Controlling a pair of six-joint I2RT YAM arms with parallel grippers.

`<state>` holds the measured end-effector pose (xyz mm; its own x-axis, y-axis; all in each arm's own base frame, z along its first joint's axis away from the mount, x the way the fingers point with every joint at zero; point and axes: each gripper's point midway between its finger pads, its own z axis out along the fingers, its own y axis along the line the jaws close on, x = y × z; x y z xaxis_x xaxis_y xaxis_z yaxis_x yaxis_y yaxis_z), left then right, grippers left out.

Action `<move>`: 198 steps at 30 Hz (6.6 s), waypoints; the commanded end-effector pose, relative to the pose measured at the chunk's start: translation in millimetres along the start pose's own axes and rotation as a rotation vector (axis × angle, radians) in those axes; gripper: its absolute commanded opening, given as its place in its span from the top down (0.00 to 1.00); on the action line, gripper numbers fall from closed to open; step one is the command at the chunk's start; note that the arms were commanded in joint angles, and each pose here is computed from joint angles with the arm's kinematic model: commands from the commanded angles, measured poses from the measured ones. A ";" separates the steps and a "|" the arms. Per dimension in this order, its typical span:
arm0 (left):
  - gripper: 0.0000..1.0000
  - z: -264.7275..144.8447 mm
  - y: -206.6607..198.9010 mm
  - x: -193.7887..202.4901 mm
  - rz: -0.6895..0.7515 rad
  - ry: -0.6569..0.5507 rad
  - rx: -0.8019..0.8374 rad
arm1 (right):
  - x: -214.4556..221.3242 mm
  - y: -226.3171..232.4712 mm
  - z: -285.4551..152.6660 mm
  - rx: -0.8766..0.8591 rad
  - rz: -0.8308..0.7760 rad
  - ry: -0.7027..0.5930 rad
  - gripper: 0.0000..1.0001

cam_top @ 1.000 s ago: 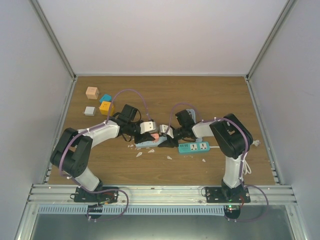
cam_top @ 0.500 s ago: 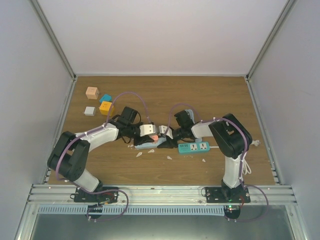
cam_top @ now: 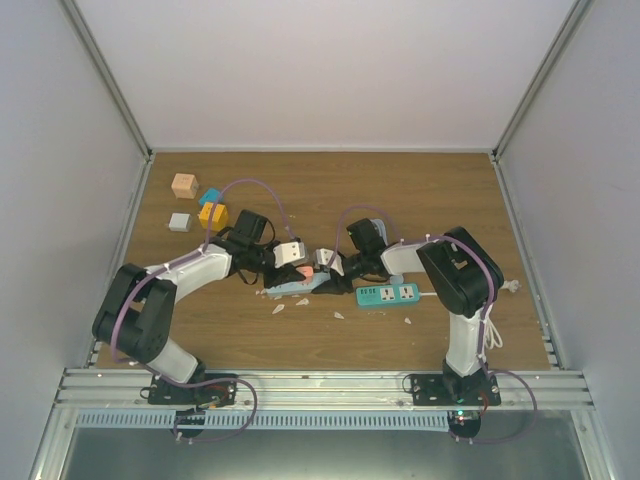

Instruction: Pull the plug off the socket

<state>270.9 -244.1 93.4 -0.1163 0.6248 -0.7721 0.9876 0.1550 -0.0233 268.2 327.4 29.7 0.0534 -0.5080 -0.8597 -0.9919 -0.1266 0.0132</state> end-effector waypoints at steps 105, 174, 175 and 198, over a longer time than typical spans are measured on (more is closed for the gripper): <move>0.93 -203.7 122.8 173.9 0.035 0.623 -0.690 | 8.7 -58.8 -2.3 0.059 0.090 0.281 0.49; 0.01 -155.1 106.6 50.3 0.110 0.340 -0.729 | 178.9 -143.1 -271.6 0.543 0.348 0.851 0.46; 0.01 -154.0 106.8 49.5 0.109 0.338 -0.727 | 187.3 -140.4 -286.6 0.561 0.370 0.858 0.46; 0.01 -138.8 119.3 29.9 -0.008 0.260 -0.644 | 263.7 -74.3 -435.1 0.710 0.477 0.973 0.46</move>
<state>362.4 -90.0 140.7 -0.2277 0.8085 -0.5427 0.7388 0.5065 0.4446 440.1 -131.1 42.3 -0.5034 -0.8331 -0.2290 -0.7563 0.5531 -0.3494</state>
